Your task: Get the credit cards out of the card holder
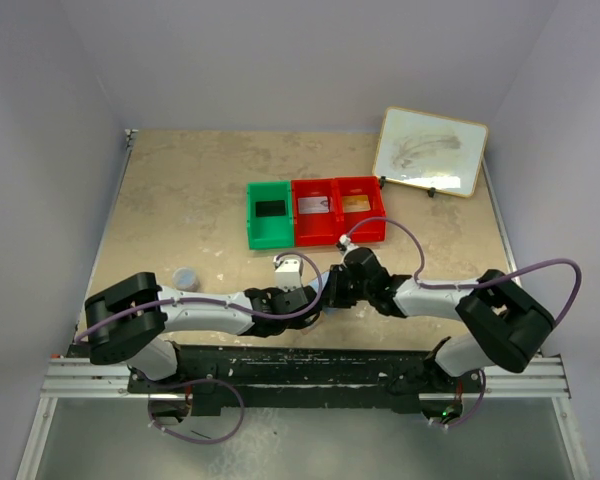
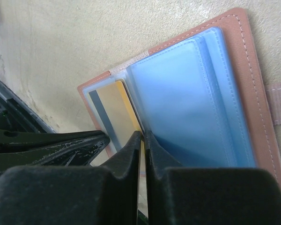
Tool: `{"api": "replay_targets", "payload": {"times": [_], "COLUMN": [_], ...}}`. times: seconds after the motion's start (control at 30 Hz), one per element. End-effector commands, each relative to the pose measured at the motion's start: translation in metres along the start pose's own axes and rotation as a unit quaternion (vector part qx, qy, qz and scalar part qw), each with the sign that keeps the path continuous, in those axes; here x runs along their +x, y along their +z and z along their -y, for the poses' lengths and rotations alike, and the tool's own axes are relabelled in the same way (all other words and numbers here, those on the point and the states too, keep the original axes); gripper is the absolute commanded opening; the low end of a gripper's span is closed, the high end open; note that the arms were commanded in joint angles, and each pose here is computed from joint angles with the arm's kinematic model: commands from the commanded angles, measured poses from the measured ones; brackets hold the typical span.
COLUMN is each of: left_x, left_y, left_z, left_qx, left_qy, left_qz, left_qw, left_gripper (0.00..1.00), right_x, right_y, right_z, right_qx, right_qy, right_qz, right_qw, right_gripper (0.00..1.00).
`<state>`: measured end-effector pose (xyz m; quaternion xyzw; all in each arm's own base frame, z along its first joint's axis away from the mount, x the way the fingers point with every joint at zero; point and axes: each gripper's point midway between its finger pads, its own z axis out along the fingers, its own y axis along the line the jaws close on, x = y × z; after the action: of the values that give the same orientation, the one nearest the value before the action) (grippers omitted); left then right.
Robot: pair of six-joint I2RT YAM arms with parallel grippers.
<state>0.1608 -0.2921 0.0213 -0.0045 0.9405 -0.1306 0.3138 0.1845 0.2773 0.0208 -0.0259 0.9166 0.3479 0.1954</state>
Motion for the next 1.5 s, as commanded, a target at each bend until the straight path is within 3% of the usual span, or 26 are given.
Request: {"api": "replay_targets", "payload": {"times": [0.0,0.33,0.5,0.7,0.93,1.07,1.27,1.47], "left_x": [0.006,0.005,0.004,0.004,0.006,0.008,0.015,0.021], "left_y": [0.005,0.004,0.005,0.004,0.004,0.005,0.008,0.009], "left_z": [-0.017,-0.014,-0.012,-0.013,-0.017,-0.021,-0.031,-0.041], "left_qx": [-0.031,-0.024,-0.024,-0.025,-0.029,-0.031,-0.039,-0.045], "left_qy": [0.013,0.018,0.025,0.026,0.029,0.029,0.021,0.018], "left_qz": [-0.006,-0.004,-0.005,-0.005,-0.008,-0.008,-0.009,-0.012], "left_qw": [0.999,1.0,0.999,0.999,0.999,0.999,0.999,0.999], "left_gripper": [0.0,0.0,0.0,0.0,0.0,0.0,0.0,0.0], "right_x": [0.003,-0.004,-0.005,-0.009,-0.004,0.007,0.012,0.012], "right_y": [-0.009,-0.027,-0.024,-0.017,-0.003,0.002,-0.006,-0.01], "right_z": [-0.03,-0.021,-0.007,0.001,0.009,0.008,-0.019,-0.031], "right_qx": [-0.076,-0.098,-0.065,-0.036,-0.021,-0.044,-0.133,-0.168], "right_qy": [-0.004,0.009,0.022,0.01,-0.013,-0.017,-0.023,-0.02], "right_qz": [-0.015,0.009,0.013,0.008,-0.02,-0.043,-0.043,-0.042], "right_qw": [0.997,0.995,0.998,0.999,0.999,0.998,0.99,0.985], "right_gripper": [0.03,0.0,0.0,0.26,0.32,0.31,0.22,0.15]}}
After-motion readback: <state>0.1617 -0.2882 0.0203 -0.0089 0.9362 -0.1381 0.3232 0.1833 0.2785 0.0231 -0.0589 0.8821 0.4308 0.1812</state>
